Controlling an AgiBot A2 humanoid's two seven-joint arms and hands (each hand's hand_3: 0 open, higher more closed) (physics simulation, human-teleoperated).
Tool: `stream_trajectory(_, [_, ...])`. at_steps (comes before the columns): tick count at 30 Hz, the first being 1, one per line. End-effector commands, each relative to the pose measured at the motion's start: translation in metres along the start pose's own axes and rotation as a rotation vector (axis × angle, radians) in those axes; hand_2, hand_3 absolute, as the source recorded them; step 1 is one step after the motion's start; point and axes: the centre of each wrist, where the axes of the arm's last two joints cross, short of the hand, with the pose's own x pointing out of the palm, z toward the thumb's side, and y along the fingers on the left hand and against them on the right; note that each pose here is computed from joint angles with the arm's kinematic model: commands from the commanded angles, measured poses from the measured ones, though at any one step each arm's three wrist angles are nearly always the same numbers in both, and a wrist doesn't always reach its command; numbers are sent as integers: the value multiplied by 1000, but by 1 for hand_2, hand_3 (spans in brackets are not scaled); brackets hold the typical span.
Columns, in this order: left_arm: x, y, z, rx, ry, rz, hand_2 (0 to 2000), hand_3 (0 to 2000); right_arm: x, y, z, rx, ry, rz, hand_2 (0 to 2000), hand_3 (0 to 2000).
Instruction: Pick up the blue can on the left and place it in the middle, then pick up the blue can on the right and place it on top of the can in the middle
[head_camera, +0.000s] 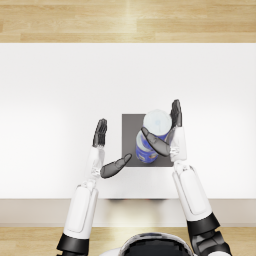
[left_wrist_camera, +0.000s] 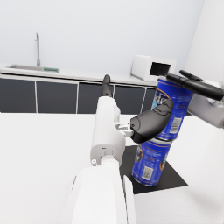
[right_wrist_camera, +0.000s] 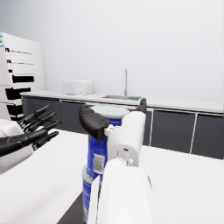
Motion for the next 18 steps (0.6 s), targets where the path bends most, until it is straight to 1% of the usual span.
stream_trajectory(1, [0, 3, 6, 24, -3, 2, 0, 0, 6, -1, 28, -110, 66, 60, 0, 0])
stream_trajectory(2, [0, 3, 6, 25, -4, 3, 0, 0, 6, 0, 30, -119, 74, 64, 0, 0])
stream_trajectory(6, [2, 5, 7, 32, -12, 2, 0, 0, 8, 1, 49, -180, 32, 58, 0, 0])
stream_trajectory(10, [4, 6, 9, 41, -19, 3, 0, 0, 5, 4, 69, -250, -12, 37, 0, 0])
stream_trajectory(15, [6, 11, 21, 92, -28, 4, 0, 0, -8, 13, 103, -374, -88, -9, 0, 0])
stream_trajectory(18, [2, 15, 38, 162, -30, 21, 0, 0, -22, 18, 120, -440, -129, -61, 0, 0])
